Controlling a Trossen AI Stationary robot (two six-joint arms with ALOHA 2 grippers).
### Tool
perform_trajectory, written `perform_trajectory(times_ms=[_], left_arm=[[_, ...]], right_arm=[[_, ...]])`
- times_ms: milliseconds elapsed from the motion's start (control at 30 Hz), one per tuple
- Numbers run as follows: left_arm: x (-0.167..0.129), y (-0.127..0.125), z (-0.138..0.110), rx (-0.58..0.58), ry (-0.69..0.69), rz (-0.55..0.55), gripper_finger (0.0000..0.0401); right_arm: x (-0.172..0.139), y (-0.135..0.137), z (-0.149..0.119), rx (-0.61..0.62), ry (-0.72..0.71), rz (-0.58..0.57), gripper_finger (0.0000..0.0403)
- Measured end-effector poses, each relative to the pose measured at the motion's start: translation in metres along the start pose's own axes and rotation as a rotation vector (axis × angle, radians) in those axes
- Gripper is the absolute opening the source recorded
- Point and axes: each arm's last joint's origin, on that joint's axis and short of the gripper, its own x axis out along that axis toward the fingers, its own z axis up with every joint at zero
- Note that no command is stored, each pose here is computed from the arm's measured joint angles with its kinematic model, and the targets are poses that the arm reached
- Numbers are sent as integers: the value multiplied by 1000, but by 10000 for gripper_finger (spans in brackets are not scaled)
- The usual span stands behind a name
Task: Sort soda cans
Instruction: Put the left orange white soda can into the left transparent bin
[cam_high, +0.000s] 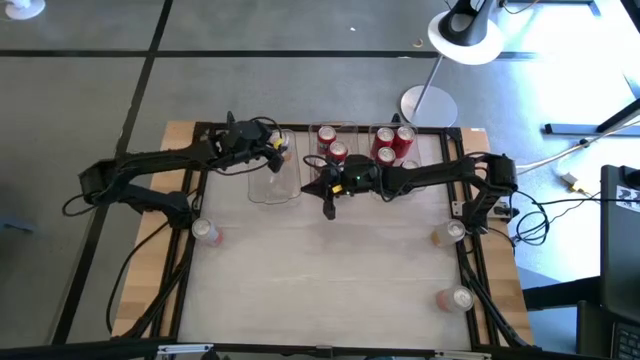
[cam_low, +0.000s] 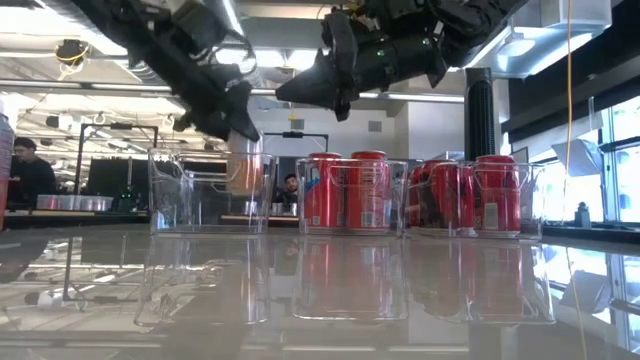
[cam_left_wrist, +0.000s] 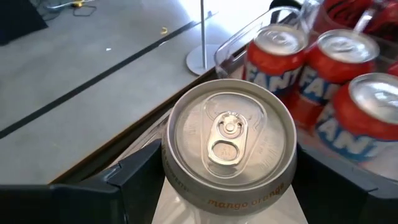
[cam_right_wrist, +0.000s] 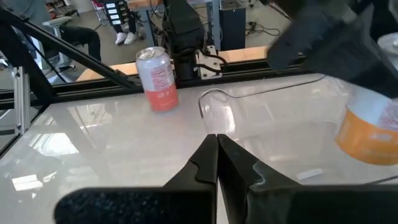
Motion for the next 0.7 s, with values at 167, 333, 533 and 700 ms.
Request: perform_trajectory(times_ms=[167, 333, 533, 700], left_arm=[[19, 4, -14, -22, 2, 26, 292], [40, 3, -26, -16, 51, 40, 292], [56, 1, -32, -31, 66, 48, 292], [56, 1, -31, -38, 55, 48, 293]], right_arm=[[0, 0, 0, -4, 0, -1, 9], [0, 0, 0, -6, -1, -16, 9], [0, 0, 0, -6, 1, -16, 9], [0, -1, -1, -6, 5, -18, 9]])
